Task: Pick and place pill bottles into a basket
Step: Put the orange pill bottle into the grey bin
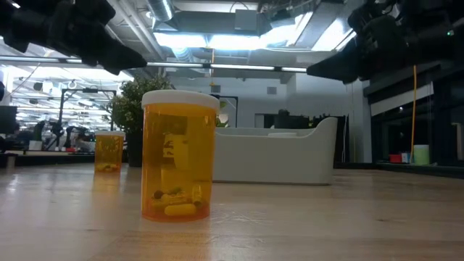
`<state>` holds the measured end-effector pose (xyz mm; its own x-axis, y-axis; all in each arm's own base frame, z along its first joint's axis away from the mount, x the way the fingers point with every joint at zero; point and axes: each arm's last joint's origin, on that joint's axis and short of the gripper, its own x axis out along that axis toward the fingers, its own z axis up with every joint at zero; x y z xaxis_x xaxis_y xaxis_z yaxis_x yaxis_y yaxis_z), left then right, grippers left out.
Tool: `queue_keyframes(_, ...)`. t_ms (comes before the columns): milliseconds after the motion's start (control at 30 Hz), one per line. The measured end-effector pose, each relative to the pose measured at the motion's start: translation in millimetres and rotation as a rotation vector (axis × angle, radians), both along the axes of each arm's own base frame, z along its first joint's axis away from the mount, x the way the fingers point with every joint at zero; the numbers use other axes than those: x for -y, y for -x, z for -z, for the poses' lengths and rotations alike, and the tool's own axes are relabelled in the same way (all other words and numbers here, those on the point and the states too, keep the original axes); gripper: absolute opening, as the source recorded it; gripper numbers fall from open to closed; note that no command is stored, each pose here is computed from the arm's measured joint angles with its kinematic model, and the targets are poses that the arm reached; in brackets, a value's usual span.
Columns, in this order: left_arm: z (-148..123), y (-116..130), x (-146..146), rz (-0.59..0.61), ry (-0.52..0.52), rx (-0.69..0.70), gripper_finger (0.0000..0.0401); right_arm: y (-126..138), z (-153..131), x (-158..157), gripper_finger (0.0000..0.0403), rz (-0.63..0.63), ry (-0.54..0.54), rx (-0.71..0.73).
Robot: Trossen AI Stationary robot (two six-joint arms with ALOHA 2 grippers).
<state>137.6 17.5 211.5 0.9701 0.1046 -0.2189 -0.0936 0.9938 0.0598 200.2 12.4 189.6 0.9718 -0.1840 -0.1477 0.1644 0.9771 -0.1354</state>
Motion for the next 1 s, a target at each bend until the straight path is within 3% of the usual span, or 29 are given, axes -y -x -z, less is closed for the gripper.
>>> queue_keyframes(233,-0.6,-0.1,0.1,0.004,-0.006,0.006,0.0221,-0.2,-0.6,1.7,0.0012,0.007,0.01,0.003)
queue_keyframes(433,-0.6,-0.2,1.4,0.052,-0.008,0.006,0.0269,-0.5,-0.7,8.6,0.0003,0.044,-0.005,0.006)
queue_keyframes(767,3.7,0.4,2.9,0.009,0.036,-0.036,0.0283,-0.6,-1.0,19.6,0.0017,0.103,-0.031,0.013)
queue_keyframes(1000,-2.7,5.1,14.2,-0.056,0.112,-0.175,0.0283,-0.3,-0.3,25.7,0.0018,0.128,0.002,-0.002)
